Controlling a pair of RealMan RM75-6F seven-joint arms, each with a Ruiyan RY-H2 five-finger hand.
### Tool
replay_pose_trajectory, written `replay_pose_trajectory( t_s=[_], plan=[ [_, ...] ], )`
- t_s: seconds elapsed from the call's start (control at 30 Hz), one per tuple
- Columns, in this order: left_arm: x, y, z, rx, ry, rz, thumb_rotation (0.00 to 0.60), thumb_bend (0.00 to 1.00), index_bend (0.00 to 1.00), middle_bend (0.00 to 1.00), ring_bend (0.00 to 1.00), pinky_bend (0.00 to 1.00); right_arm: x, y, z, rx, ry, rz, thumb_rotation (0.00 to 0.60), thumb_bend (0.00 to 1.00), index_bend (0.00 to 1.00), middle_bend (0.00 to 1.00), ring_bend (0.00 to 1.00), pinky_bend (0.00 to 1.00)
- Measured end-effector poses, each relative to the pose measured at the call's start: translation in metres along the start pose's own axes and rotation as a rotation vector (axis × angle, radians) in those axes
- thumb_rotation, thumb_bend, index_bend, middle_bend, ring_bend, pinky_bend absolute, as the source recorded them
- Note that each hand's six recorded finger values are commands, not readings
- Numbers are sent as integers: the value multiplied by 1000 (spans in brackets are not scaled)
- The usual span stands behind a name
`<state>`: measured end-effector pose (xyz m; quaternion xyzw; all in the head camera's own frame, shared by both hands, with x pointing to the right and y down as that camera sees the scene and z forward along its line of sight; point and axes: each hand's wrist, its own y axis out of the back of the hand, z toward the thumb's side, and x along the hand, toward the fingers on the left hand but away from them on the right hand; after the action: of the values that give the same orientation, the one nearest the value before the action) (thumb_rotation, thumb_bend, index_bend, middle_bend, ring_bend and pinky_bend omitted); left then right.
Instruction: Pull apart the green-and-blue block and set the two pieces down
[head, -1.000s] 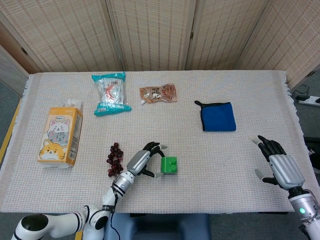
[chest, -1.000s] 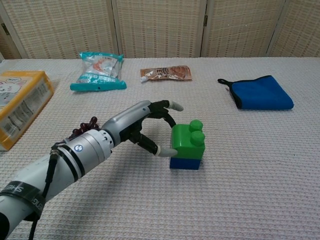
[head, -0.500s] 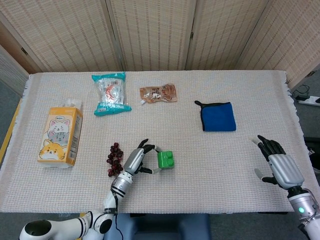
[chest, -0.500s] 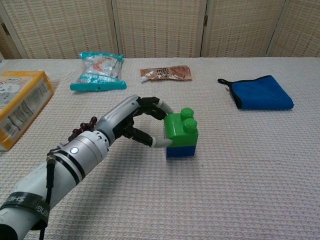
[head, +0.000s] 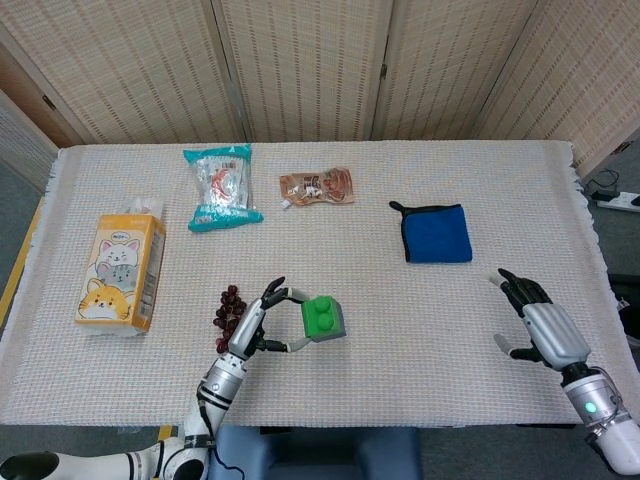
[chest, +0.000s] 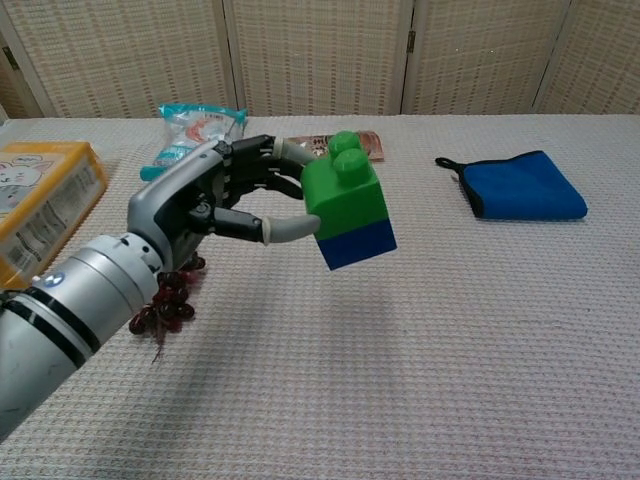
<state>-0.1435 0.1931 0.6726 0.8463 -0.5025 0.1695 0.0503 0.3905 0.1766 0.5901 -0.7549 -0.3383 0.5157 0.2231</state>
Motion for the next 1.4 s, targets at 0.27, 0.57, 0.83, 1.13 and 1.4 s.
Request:
replay_pose_trajectory(
  t_s=[0.27,0.57,0.83,1.13,1.4],
  plan=[
    [-16,18,21,-23,-50,40,600,319,762,902,361,0,-29,-20,18,-306,118,106,600,415,0,0,0,0],
    [-17,26,27,-31,-65,71,600,322,762,903,361,0,-77,-56,49,-725,221,266,600,415,0,0,0,0],
    [-19,26,25,-16,-65,74,600,323,762,903,361,0,-105,-93,112,-928,335,419,600,415,0,0,0,0],
    [-19,24,19,-13,-54,74,600,323,762,902,361,0,-93,-106,150,-973,439,446,600,415,0,0,0,0],
    [-20,23,20,-29,-55,71,600,327,762,903,361,0,-105,-96,176,-946,499,385,600,415,0,0,0,0]
  ],
)
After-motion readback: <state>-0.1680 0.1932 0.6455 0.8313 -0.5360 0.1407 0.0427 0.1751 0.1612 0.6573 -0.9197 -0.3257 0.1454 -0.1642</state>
